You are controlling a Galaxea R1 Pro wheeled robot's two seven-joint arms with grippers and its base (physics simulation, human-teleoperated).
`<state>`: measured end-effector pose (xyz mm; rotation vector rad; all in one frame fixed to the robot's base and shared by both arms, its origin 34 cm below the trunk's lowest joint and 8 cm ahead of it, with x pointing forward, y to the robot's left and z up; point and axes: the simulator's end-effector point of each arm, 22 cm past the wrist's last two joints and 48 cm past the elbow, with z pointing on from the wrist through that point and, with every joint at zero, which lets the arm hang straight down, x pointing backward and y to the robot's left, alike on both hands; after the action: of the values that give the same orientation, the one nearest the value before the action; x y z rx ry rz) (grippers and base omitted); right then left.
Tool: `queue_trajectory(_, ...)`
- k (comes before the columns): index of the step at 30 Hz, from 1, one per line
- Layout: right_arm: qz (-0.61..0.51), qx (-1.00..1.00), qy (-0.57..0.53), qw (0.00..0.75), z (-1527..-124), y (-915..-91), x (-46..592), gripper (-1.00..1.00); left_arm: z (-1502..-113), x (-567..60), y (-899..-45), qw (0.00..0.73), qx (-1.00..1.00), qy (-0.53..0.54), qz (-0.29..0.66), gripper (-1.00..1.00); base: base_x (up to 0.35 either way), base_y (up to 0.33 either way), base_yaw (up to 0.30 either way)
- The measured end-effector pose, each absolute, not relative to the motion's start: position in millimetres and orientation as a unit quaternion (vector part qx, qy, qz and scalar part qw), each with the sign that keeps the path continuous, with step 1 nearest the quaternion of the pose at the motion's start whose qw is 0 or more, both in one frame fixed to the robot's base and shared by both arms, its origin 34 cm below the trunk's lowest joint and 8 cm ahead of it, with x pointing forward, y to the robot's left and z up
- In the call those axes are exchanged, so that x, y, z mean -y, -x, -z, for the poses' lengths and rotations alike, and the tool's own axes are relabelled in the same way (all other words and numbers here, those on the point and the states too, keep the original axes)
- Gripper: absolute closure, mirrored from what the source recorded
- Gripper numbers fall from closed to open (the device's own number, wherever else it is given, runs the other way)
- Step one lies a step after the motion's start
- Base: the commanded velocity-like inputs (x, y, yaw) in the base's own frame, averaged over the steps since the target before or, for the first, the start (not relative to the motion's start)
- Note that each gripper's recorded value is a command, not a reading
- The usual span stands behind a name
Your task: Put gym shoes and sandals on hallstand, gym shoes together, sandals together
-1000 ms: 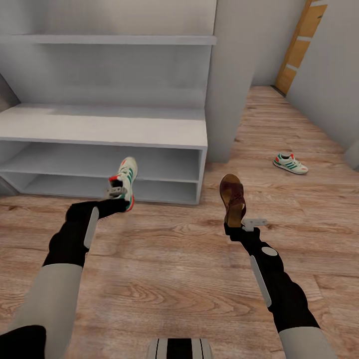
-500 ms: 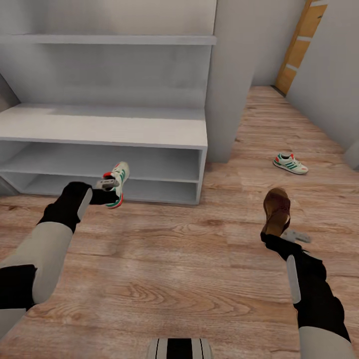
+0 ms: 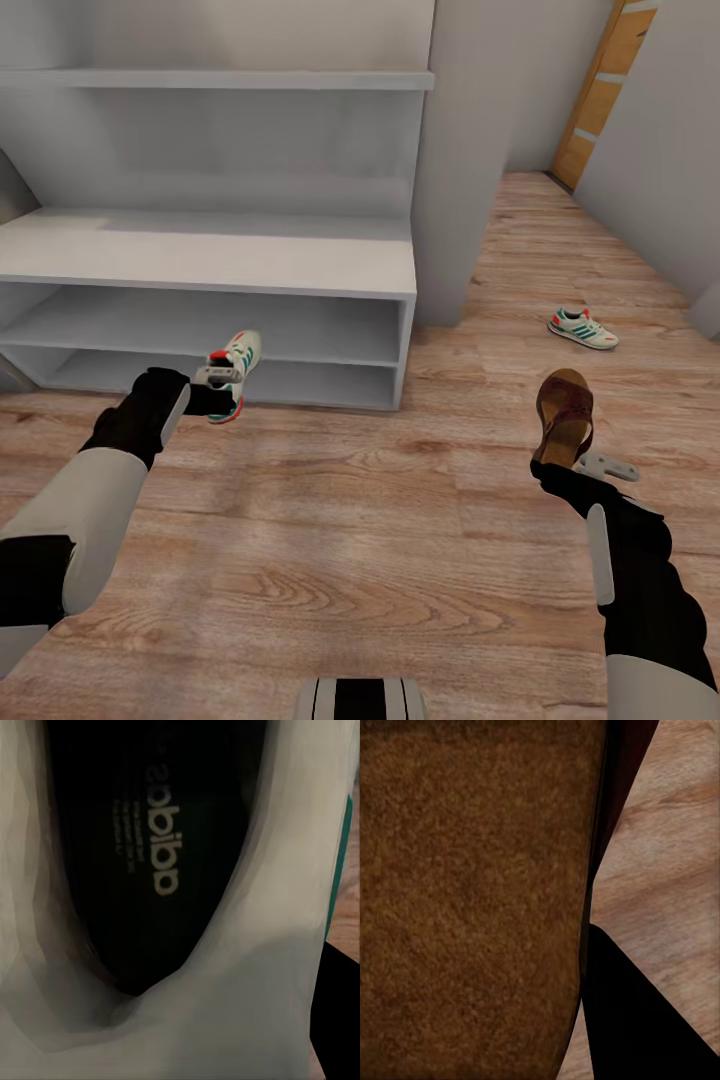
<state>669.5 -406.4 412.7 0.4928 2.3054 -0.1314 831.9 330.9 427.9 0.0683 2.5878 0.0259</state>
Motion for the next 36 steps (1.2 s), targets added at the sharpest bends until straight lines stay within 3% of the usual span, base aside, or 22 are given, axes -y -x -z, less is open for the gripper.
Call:
queue_trajectory(16, 0.052, -0.903, -0.193, 0.380, -412.1, -669.1, 406.5, 1.00, -428.8, -353.9, -829.0, 0.273, -0.962, -0.018, -0.023, 1.00, 0.098, 0.053, 0.000)
queue_trajectory(36, 0.052, -0.903, -0.193, 0.380, -412.1, -669.2, 406.4, 1.00, -429.3, -356.2, -828.9, 0.273, -0.962, -0.014, -0.021, 1.00, 0.138, 0.133, 0.000)
